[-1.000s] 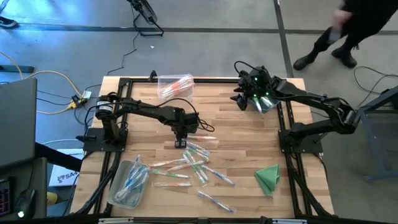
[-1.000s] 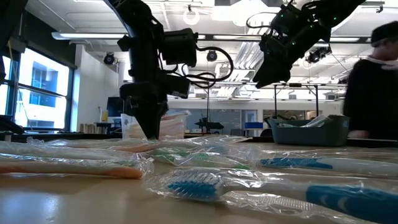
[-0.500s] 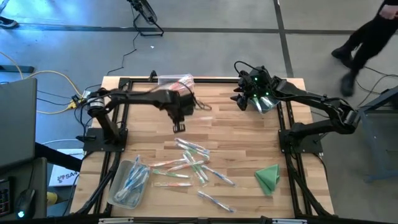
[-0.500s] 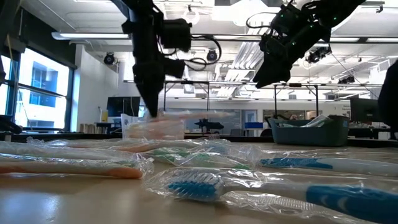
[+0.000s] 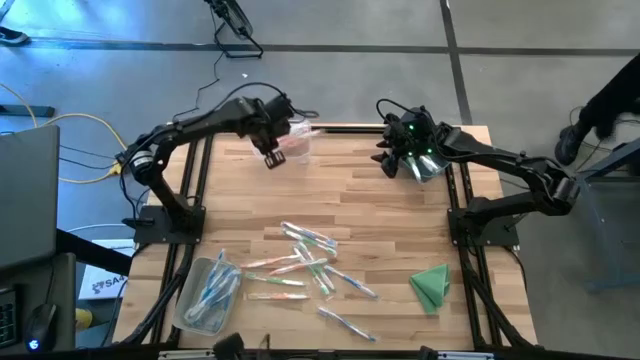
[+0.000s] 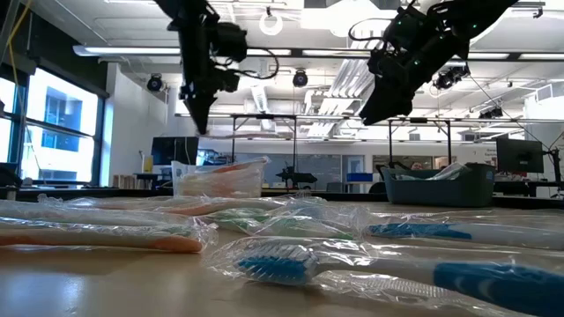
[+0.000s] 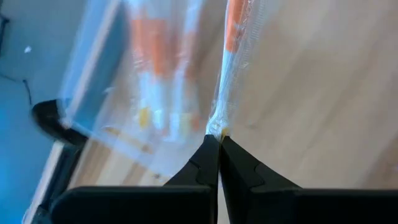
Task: Pick & Place Toothbrushes
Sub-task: Put the orange toothbrush into the transparent bin
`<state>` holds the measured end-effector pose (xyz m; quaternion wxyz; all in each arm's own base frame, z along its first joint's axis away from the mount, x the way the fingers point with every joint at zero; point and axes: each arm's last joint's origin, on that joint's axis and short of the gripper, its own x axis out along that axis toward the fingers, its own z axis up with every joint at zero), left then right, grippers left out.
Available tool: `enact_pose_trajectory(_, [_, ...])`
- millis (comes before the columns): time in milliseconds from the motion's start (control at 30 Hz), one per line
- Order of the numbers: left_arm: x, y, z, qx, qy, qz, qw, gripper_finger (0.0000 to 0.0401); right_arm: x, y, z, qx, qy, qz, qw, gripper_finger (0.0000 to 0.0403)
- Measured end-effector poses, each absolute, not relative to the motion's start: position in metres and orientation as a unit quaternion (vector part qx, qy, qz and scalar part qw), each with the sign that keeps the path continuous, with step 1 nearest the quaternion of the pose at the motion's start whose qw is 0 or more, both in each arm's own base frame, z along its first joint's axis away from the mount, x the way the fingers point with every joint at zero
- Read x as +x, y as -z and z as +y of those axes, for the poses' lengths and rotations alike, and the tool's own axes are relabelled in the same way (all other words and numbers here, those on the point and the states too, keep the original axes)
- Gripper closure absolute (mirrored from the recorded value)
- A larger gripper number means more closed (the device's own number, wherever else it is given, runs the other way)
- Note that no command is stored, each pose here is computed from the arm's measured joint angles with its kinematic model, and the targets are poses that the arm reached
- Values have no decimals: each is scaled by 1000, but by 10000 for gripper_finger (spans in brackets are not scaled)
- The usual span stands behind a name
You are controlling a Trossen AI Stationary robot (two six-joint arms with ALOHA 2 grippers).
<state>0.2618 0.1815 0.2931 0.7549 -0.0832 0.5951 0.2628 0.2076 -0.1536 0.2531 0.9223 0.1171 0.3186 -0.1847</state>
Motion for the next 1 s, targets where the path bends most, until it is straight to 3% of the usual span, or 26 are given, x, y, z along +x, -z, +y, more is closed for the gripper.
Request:
enact_pose_trajectory(400, [234, -260, 227, -138, -324, 550, 757, 401, 205, -252, -157, 120, 218, 326, 912, 177])
enact_pose_trajectory(1000, [224, -231, 223, -174, -333, 567, 733, 399, 204, -251, -157, 155, 231, 322, 905, 177])
